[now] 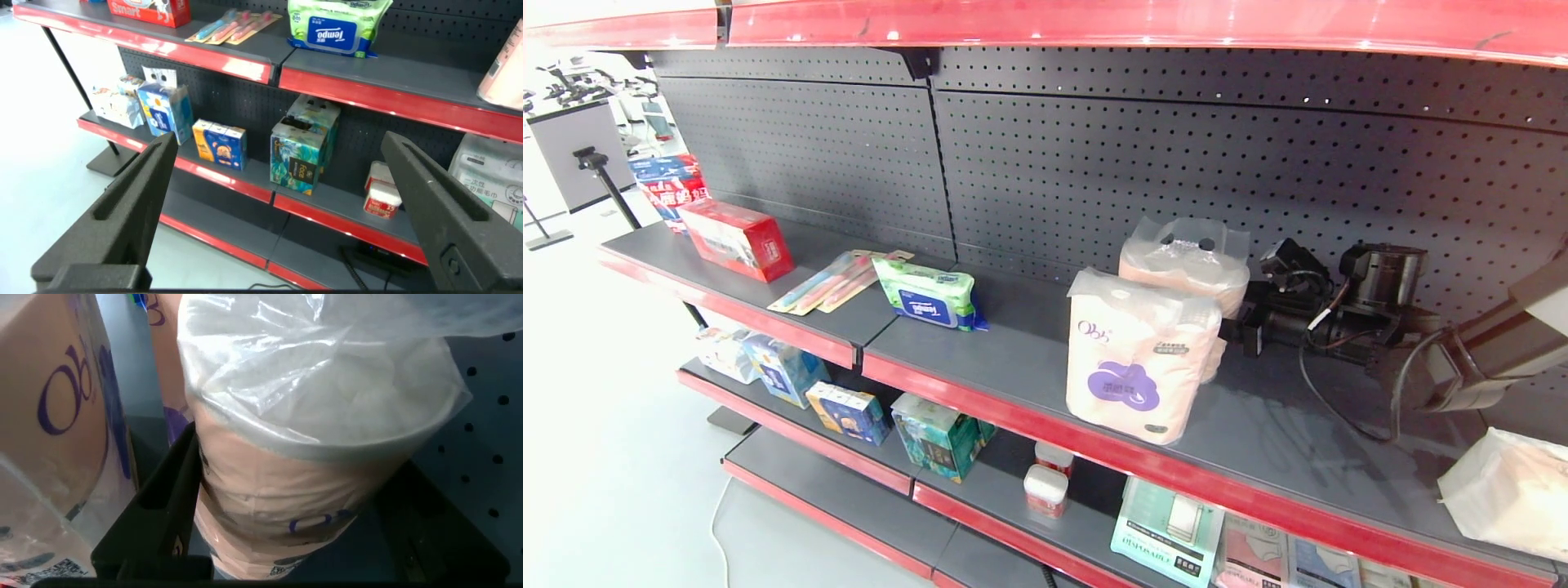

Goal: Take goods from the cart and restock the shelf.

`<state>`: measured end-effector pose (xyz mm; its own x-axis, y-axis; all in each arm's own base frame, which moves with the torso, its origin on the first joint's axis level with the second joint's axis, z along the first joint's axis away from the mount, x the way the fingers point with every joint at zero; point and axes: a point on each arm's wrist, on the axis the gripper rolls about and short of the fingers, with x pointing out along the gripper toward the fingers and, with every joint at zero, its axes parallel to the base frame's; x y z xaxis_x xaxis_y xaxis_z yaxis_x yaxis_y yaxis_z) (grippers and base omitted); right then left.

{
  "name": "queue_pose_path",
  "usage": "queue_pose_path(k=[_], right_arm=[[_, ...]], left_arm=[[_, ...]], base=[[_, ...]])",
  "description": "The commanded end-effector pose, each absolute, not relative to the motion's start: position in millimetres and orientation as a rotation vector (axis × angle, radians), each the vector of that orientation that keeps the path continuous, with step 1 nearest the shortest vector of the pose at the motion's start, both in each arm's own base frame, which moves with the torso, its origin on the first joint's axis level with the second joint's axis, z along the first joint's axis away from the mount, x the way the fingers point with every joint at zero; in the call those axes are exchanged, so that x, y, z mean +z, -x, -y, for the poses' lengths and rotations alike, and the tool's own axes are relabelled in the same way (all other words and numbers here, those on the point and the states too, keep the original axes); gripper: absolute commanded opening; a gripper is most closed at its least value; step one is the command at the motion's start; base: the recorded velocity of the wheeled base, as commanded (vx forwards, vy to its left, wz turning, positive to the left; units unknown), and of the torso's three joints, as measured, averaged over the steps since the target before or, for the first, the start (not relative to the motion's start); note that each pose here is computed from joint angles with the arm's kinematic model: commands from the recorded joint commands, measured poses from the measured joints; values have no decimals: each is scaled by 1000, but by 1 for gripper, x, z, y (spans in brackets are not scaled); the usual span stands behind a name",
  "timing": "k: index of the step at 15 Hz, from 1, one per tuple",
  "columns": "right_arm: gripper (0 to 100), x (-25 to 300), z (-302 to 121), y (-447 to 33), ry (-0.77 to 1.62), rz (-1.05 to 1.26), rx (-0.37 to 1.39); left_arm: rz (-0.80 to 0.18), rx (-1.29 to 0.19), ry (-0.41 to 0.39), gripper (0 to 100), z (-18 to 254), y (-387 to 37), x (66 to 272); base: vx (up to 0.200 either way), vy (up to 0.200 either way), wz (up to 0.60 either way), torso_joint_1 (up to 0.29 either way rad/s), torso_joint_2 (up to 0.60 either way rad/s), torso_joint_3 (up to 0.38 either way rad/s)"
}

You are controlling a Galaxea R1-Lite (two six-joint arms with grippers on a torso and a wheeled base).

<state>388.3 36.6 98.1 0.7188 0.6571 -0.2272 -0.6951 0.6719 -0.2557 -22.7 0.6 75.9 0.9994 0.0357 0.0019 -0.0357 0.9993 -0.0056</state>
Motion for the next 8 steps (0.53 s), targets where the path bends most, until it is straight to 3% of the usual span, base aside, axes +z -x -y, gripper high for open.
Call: queue_pose_path(k=[1,6,7,8], right_arm=[[0,97,-36,-388,336,-124,764],[0,98,-37,-387,328,-115,794],[100,97,-36,-386,330,-116,795],[100,98,-36,-385,332,-115,794]], left_arm=[[3,38,6,100,-1,23,76],[3,37,6,100,-1,23,76],[3,37,6,100,-1,23,76],[3,37,6,100,-1,23,76]], base=[[0,0,0,0,0,0],[0,0,0,0,0,0],[0,0,0,0,0,0],[0,0,0,0,0,0]])
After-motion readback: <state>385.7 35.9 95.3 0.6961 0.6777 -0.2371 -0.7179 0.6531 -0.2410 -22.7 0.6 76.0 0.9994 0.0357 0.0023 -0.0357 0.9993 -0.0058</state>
